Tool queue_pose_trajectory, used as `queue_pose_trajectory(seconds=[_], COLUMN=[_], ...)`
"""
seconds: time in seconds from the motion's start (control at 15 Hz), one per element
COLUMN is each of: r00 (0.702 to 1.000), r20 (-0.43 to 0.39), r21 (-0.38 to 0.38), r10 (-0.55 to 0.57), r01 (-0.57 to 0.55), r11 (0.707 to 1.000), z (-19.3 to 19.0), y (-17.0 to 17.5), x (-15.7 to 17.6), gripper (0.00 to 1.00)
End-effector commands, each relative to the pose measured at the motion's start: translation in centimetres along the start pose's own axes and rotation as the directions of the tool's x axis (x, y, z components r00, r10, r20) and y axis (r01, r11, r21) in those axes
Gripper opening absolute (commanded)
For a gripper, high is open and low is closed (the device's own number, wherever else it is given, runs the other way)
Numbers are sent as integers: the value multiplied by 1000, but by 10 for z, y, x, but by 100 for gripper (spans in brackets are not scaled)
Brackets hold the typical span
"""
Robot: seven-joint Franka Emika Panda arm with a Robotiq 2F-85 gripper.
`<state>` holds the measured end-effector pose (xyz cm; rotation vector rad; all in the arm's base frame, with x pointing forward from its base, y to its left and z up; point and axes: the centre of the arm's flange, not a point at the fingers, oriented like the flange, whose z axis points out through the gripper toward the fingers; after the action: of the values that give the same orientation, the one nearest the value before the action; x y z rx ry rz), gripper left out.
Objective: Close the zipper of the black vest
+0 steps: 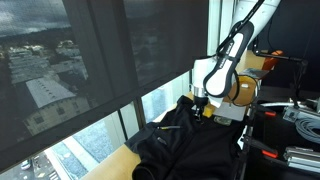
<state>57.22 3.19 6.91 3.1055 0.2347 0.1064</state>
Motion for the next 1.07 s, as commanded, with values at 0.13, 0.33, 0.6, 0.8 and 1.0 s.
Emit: queue_pose_trajectory(seconds=[0.13, 0.33, 0.6, 0.8, 1.0], r00=[1000, 1000, 999, 997, 993], r20=[4, -5, -11, -3, 7], r21=[-18, -17, -6, 4, 16], r10=[2, -14, -46, -79, -121], r01=[-2, 14, 46, 79, 121], r11=[1000, 1000, 999, 997, 993], z=[1, -4, -9, -7, -4], y=[2, -5, -28, -51, -76], x=[8, 11, 18, 24, 30], gripper=[2, 2, 2, 2, 2])
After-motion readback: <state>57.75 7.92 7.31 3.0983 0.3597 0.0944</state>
